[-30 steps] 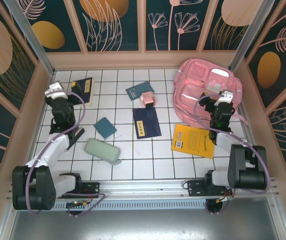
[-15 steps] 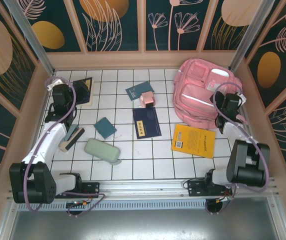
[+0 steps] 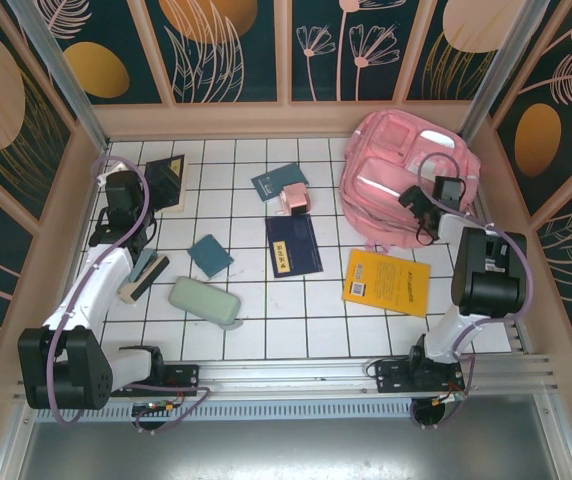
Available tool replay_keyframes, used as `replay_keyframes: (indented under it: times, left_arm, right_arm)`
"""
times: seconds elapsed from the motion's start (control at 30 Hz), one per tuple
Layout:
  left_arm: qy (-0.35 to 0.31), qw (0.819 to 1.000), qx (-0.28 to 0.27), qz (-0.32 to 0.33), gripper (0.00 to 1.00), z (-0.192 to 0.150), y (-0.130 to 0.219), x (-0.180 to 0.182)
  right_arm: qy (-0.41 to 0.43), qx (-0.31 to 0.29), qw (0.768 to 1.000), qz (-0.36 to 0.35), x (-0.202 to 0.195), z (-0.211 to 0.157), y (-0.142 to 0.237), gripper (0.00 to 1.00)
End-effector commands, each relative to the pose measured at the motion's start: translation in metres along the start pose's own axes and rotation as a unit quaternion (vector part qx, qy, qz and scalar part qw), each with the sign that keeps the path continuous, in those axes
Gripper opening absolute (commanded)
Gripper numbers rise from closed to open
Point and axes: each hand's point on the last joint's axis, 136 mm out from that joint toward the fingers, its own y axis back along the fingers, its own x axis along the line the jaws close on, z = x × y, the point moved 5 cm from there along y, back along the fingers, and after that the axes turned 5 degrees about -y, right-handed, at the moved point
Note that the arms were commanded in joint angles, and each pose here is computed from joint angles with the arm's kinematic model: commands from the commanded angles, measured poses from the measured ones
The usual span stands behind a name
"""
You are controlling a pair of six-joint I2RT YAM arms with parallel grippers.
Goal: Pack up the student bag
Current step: Move the student bag to the top-center of the table.
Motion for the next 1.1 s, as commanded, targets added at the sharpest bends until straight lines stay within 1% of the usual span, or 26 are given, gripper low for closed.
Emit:
replay_keyframes:
  times: [0.0, 0.3, 0.47, 0.63, 0.9, 0.97, 1.0, 1.07]
  left_arm:
    - [0.001, 1.000, 0.011, 0.000, 0.98, -0.005, 0.002, 0.001]
    - [-0.002, 1.000, 0.019, 0.007, 0.98, -0.010, -0.002, 0.005]
    - [-0.003, 1.000, 0.027, 0.005, 0.97, -0.016, -0.003, 0.007]
    - [0.003, 0.999, 0.036, 0.000, 0.95, -0.020, -0.003, 0.006]
    - [0.007, 0.999, 0.046, -0.014, 0.91, -0.023, -0.002, -0.001]
    - [0.005, 0.999, 0.050, -0.016, 0.90, -0.024, -0.004, -0.005]
    - [0.003, 0.999, 0.051, -0.017, 0.90, -0.024, -0.004, -0.007]
    - [0.000, 0.998, 0.055, -0.020, 0.90, -0.025, -0.006, -0.011]
  right_arm:
    - [0.014, 0.113, 0.993, 0.023, 0.017, -0.056, -0.016, 0.99]
    - [0.066, 0.167, 0.982, 0.051, 0.068, -0.117, -0.016, 0.99]
    - [0.106, 0.197, 0.971, 0.080, 0.109, -0.156, -0.016, 0.99]
    - [0.143, 0.217, 0.960, 0.107, 0.146, -0.184, -0.015, 0.99]
    - [0.182, 0.251, 0.938, 0.154, 0.196, -0.234, -0.013, 0.99]
    - [0.187, 0.251, 0.937, 0.158, 0.204, -0.239, -0.015, 0.99]
    - [0.196, 0.254, 0.934, 0.160, 0.209, -0.247, -0.013, 0.99]
    - [0.200, 0.245, 0.935, 0.160, 0.212, -0.244, -0.011, 0.99]
